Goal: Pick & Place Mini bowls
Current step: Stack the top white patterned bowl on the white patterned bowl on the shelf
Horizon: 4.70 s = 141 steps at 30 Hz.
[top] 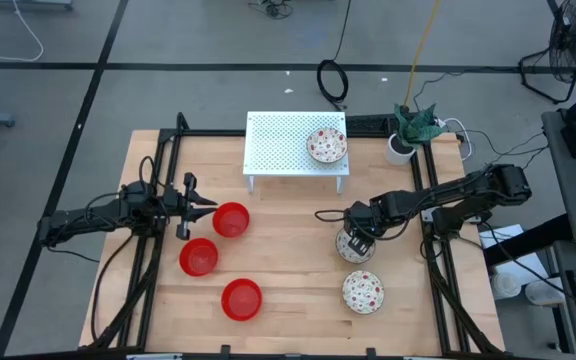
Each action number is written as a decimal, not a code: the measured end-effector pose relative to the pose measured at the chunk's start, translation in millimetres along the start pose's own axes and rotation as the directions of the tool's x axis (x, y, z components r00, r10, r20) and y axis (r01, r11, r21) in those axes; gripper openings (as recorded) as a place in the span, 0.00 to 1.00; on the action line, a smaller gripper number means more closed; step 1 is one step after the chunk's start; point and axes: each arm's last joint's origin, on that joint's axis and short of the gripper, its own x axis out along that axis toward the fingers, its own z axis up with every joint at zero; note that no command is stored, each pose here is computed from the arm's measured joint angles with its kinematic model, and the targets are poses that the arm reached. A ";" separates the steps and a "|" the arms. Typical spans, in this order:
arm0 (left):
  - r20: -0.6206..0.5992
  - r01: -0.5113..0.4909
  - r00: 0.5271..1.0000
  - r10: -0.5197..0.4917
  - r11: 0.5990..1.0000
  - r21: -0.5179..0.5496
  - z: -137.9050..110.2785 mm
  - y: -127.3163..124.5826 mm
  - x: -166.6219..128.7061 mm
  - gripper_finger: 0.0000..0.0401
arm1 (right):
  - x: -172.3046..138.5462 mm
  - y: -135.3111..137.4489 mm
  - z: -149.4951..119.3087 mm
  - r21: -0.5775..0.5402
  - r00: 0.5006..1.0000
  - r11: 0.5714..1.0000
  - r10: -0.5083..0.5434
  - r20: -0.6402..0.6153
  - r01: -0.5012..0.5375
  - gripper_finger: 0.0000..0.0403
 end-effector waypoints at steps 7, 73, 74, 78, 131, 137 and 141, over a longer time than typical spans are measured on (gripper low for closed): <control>-0.001 0.000 1.000 0.000 1.000 0.000 -0.1 0.0 0.0 0.16 | 0.0 -0.9 -0.7 0.000 1.000 1.000 -0.009 -0.008 0.009 0.33; 0.000 0.000 1.000 0.000 1.000 0.000 0.0 0.0 0.0 0.16 | -4.4 20.6 22.5 -0.195 0.947 0.972 0.179 0.266 -0.129 0.03; 0.000 0.000 1.000 0.000 1.000 0.000 -0.1 0.0 0.0 0.16 | -4.7 21.5 23.4 -0.206 0.943 0.969 0.189 0.275 -0.134 0.03; 0.000 0.000 1.000 0.000 1.000 0.000 -0.1 0.0 0.0 0.16 | -6.9 24.8 27.9 -0.240 0.918 0.962 0.208 0.338 -0.129 0.03; 0.000 0.000 1.000 0.000 1.000 0.000 -0.1 0.0 0.0 0.16 | -62.1 53.4 67.4 -0.873 0.227 0.465 0.875 0.428 -0.147 0.00; 0.000 0.000 1.000 0.000 1.000 0.000 0.0 0.0 0.0 0.16 | -72.1 56.8 63.6 -0.943 0.124 0.278 0.958 0.258 -0.186 0.00; 0.000 0.000 1.000 0.000 1.000 0.000 -0.1 0.0 0.0 0.16 | -71.6 58.6 61.5 -0.946 0.128 0.261 0.962 0.240 -0.191 0.00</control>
